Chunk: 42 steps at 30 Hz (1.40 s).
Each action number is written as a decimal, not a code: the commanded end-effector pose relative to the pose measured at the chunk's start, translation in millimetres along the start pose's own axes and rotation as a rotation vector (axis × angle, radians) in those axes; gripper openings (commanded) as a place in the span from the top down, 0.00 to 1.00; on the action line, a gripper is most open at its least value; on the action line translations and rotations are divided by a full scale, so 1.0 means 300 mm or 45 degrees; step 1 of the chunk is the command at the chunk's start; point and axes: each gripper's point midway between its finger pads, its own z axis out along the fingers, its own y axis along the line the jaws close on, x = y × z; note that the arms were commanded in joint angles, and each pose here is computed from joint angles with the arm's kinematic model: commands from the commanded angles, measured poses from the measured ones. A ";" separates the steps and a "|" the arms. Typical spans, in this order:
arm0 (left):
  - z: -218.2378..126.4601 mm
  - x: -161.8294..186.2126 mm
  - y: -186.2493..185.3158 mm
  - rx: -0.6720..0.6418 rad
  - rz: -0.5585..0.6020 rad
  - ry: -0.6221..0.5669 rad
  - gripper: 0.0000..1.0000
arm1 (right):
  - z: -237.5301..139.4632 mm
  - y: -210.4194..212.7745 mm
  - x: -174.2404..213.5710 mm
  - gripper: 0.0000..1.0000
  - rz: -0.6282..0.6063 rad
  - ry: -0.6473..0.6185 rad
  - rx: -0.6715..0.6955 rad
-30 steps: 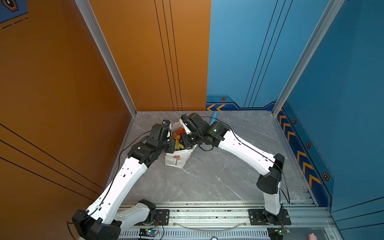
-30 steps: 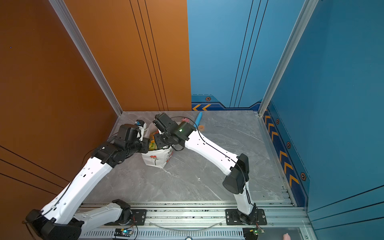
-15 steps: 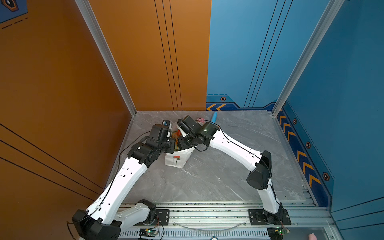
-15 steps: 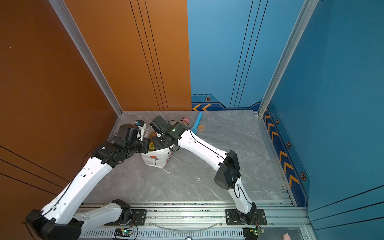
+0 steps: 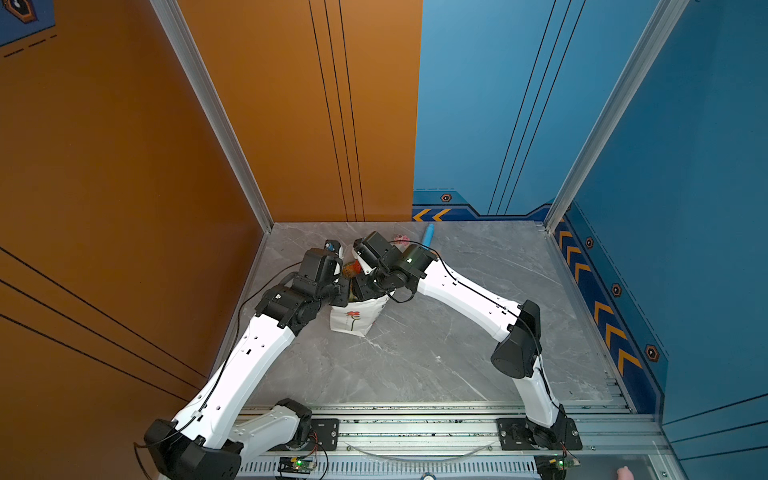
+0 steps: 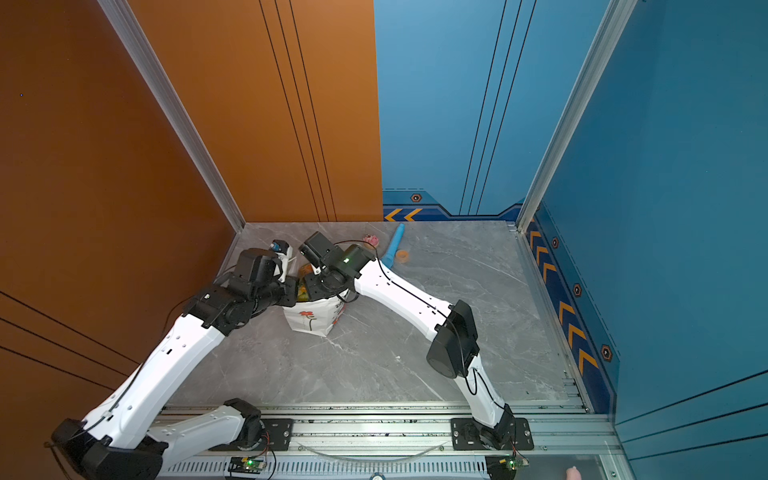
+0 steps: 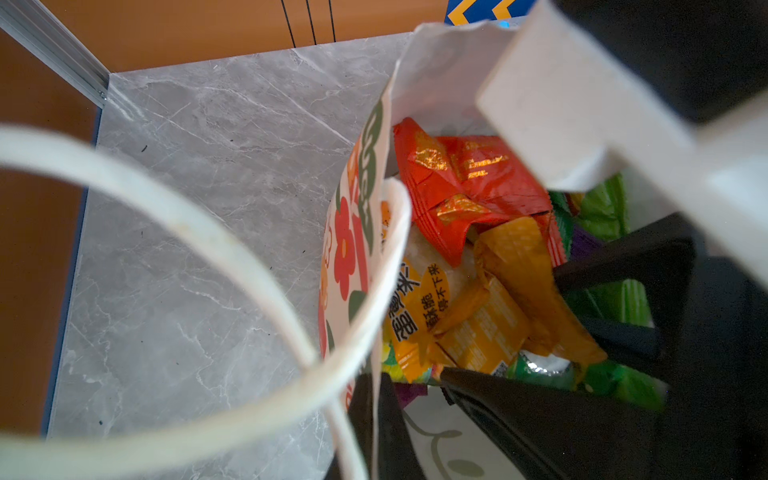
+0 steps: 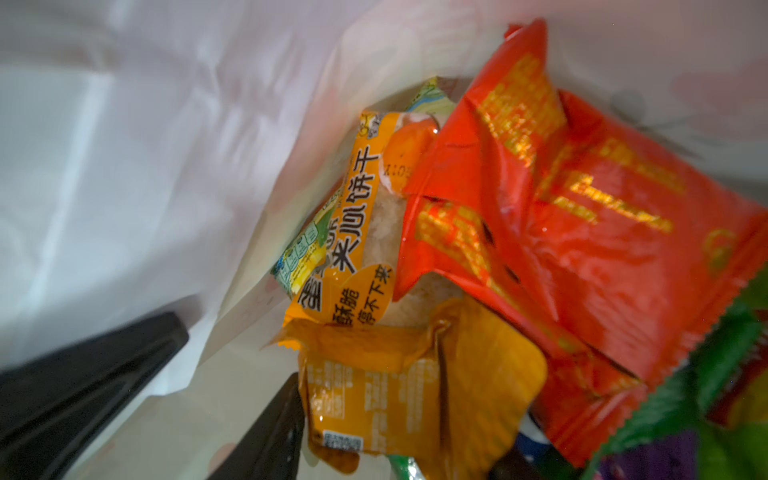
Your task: Place the snacks into the paper bag
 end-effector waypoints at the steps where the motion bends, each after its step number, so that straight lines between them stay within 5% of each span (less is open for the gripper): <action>1: -0.029 -0.024 0.005 0.000 0.001 -0.055 1.00 | -0.094 0.016 -0.012 0.44 -0.006 -0.033 0.003; 9: -0.030 -0.025 0.009 -0.006 0.002 -0.057 1.00 | -0.257 0.042 -0.051 0.43 -0.020 -0.154 0.002; 22: -0.035 -0.027 0.013 -0.015 0.003 -0.064 1.00 | -0.439 -0.134 -0.070 0.38 0.030 -0.342 0.269; 42: -0.032 -0.024 0.014 -0.017 0.003 -0.061 1.00 | -0.276 -0.271 0.011 0.38 0.301 -0.276 0.186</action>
